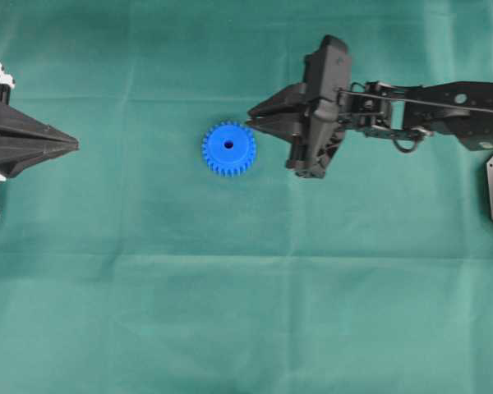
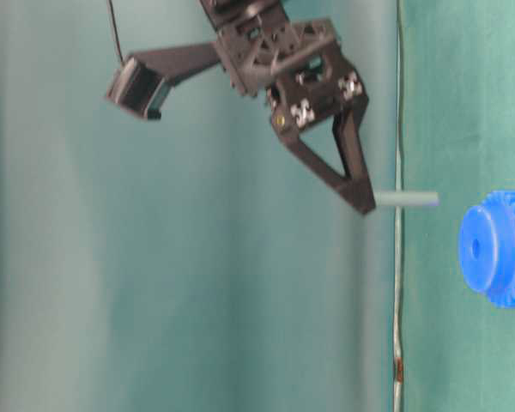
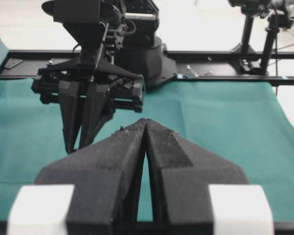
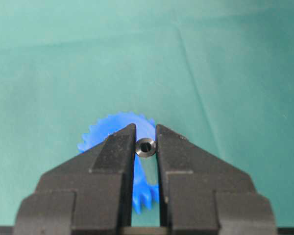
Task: Insert the shaft placed at a random location into the center hole of the medium gear at another random location.
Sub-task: 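Carry the held shaft with the right gripper over the blue gear's hole, then lower the shaft with the right gripper into the gear's center hole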
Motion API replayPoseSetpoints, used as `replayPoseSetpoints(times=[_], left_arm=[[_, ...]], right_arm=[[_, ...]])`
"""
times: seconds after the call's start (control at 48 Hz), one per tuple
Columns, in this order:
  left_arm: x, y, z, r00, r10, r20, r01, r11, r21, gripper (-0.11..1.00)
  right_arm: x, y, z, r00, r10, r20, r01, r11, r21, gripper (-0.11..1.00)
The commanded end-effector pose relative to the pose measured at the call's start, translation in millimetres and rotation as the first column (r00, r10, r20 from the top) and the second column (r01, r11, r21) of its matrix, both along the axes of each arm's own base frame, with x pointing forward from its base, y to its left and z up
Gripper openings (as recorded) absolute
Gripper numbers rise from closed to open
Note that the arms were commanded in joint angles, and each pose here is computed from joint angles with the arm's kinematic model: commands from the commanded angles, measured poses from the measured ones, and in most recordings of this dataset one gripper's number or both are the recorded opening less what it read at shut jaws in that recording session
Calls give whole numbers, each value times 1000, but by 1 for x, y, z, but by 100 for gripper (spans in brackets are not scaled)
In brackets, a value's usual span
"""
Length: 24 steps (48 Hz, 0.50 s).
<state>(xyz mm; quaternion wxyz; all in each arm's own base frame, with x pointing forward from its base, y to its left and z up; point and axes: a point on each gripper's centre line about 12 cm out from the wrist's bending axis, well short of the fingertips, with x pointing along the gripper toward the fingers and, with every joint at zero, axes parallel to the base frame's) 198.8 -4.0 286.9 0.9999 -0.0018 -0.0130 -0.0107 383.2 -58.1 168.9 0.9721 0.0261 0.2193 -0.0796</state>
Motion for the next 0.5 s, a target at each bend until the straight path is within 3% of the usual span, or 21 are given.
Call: replayPoseSetpoints(times=[0.0,0.479], left_arm=[[2,0,8,1000,-2,21,2,1000,0,0],[2,0,7,1000,-2,11,2,1000,0,0]], right_arm=[[13,4,13,999,14,38,-14,1000,-7,13],[32,9,8,999,31,33,-31,999,-6,13]])
